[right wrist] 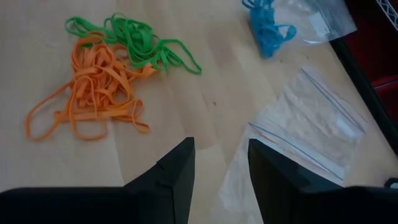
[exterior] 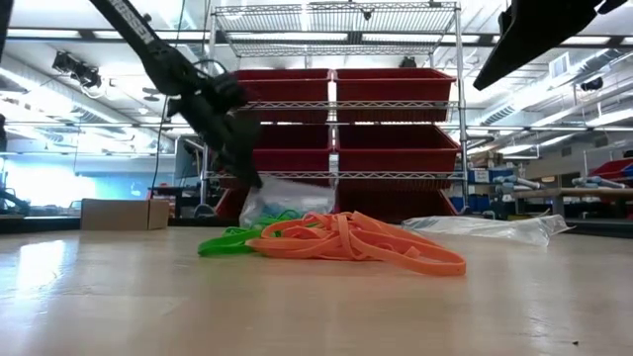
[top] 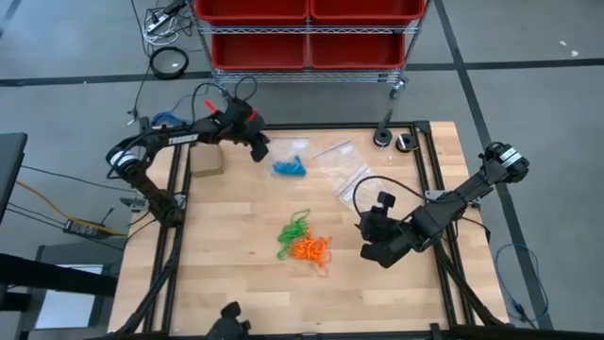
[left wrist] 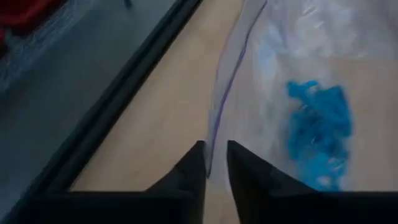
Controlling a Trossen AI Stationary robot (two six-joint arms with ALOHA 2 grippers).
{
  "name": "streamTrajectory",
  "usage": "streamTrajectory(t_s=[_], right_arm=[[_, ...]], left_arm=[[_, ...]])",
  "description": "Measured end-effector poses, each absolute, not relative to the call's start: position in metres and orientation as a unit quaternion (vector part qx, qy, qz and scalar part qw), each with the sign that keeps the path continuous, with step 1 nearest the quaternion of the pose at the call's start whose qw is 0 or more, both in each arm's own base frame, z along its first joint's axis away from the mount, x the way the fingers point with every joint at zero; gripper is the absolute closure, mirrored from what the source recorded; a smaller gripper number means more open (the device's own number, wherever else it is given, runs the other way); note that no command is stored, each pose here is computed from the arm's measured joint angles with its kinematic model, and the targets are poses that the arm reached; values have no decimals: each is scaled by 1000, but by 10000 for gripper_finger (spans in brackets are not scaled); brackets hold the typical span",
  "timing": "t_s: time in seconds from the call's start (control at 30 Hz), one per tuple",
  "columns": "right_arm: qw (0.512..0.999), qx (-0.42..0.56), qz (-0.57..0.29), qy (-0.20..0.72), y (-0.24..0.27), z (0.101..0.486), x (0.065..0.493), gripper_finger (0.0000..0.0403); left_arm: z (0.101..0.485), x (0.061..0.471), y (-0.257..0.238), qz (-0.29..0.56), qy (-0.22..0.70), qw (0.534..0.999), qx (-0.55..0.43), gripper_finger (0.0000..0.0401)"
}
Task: Sort rubber bands
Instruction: Close the top left transparent zip bag, then put the green rubber band into the bottom transparent zip bag
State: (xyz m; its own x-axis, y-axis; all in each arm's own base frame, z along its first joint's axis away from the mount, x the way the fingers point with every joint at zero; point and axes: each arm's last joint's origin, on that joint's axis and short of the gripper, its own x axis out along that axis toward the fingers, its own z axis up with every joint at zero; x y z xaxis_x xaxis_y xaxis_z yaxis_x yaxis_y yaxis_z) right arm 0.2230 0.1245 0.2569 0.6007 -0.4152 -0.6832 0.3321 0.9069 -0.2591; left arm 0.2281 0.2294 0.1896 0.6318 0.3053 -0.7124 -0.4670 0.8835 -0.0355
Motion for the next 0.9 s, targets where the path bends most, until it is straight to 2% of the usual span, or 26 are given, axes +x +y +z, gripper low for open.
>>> streamTrajectory(t_s=[0.23,0.4,0.63,0.9], right_arm=[[895,-49,-207,391,126,257,224,267],[896,-47,-208,389,126,257,224,268],[895,-48,-210,390,126,257,223,268],[868,-77,-237,429,114,254,217,268]], left_arm=[[187,223,239,274,376,879,-104,220],[190,220,243,292,374,874,-103,176],[191,222,241,266,365,885,-113,170],[225,244,198,120,293,938,-143,182]])
